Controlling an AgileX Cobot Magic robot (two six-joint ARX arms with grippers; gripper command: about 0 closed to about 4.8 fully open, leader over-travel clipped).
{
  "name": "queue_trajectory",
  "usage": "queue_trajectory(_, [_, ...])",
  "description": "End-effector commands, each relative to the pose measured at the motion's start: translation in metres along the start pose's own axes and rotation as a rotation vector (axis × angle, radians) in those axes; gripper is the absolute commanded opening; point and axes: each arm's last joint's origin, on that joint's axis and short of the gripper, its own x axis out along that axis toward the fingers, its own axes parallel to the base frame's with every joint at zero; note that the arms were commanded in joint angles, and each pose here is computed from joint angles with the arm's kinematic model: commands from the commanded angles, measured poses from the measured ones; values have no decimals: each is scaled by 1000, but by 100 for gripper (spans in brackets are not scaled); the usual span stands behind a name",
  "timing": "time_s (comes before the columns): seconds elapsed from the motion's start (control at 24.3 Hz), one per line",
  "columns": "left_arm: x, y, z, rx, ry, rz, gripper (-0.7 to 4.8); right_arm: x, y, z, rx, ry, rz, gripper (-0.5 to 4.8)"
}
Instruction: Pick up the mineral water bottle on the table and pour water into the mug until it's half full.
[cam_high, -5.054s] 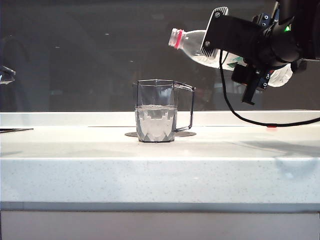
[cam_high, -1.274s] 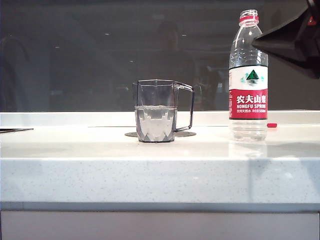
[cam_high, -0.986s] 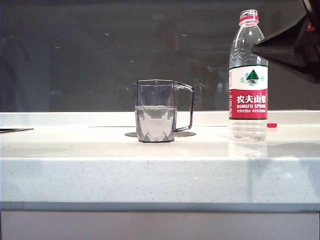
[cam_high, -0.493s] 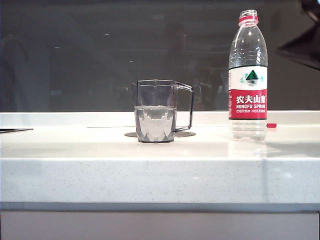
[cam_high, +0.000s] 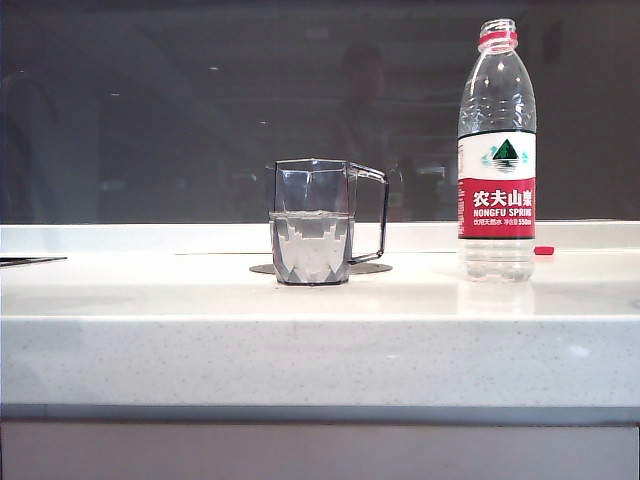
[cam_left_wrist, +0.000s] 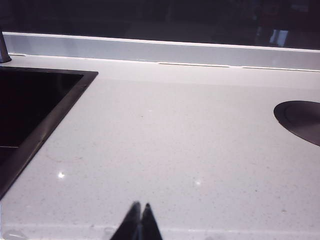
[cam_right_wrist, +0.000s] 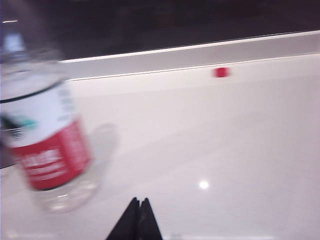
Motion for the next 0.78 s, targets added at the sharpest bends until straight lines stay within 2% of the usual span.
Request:
queue_trajectory(0.04, [0, 0, 2, 2, -11, -4, -4, -5, -6, 0, -23, -8, -51, -5])
queue_trajectory(0.37, [0, 0, 2, 2, -11, -4, -4, -17, -13, 6, -27, -99, -125, -5])
queue_trajectory(0.78, [0, 0, 2, 2, -11, -4, -4, -16, -10, 6, -33, -98, -60, -5])
